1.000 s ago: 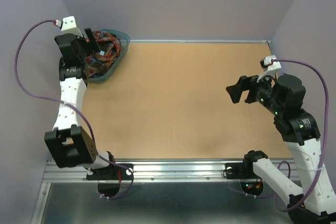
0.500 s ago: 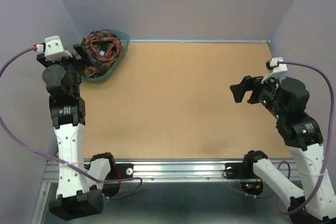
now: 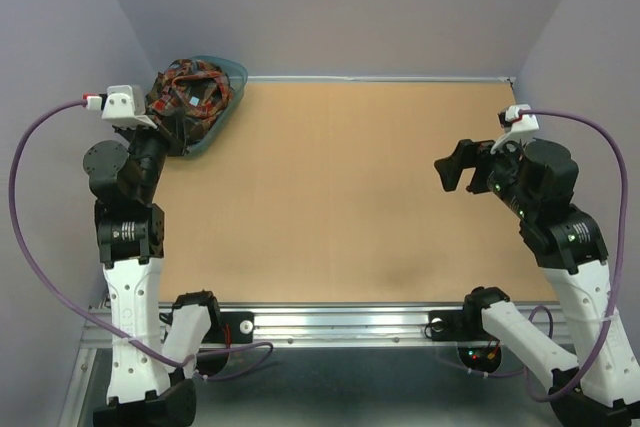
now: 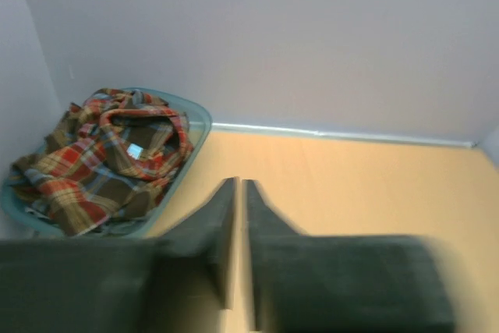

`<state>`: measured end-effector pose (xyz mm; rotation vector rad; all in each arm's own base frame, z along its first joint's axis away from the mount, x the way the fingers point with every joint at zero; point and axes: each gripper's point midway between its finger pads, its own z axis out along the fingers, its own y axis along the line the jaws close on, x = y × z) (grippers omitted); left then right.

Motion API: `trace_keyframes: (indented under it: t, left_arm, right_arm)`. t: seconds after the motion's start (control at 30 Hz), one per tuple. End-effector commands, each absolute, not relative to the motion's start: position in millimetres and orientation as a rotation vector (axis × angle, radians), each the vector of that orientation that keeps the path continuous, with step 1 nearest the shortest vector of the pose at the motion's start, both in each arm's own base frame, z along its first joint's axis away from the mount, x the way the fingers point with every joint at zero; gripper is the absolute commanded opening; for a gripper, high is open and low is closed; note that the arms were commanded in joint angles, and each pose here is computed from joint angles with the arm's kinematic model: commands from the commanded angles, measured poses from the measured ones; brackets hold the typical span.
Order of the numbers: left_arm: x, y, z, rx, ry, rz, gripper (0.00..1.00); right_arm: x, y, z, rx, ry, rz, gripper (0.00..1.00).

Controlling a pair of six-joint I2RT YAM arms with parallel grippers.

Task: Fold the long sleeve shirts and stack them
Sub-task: Grab the shirt from the pile

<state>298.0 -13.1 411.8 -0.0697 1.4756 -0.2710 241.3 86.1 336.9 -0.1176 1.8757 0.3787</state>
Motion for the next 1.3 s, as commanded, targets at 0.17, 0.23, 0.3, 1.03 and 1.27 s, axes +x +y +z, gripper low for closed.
trace_keyframes:
  t: [0.17,0.23,0.3,1.03,1.27]
  left_arm:
    - [273.8,-18.9,453.8,-0.021,1.404,-0.216,0.59]
    - [273.0,-16.3,456.4,-0.037,1.396,-0.208,0.95]
    - [273.6,-15.2,456.8,-0.065,1.392,-0.221,0.99]
    - [466.0,76.8,265.5,-0.645,1.793,-0.009,0.99]
    - [536.9,99.2,205.6,-0.69,1.893,0.03,0.99]
  right_arm:
    - [246.7,81.0,375.7,-0.103,1.765,0.346,1.0]
    - [246.5,82.1,376.6,-0.107,1.763,0.353,1.0]
    - [245.9,82.2,377.7,-0.108,1.76,0.355,1.0]
    - [228.3,94.9,372.2,-0.154,1.75,0.454,1.0]
    - [233.0,95.3,366.8,-0.176,1.766,0.434,1.0]
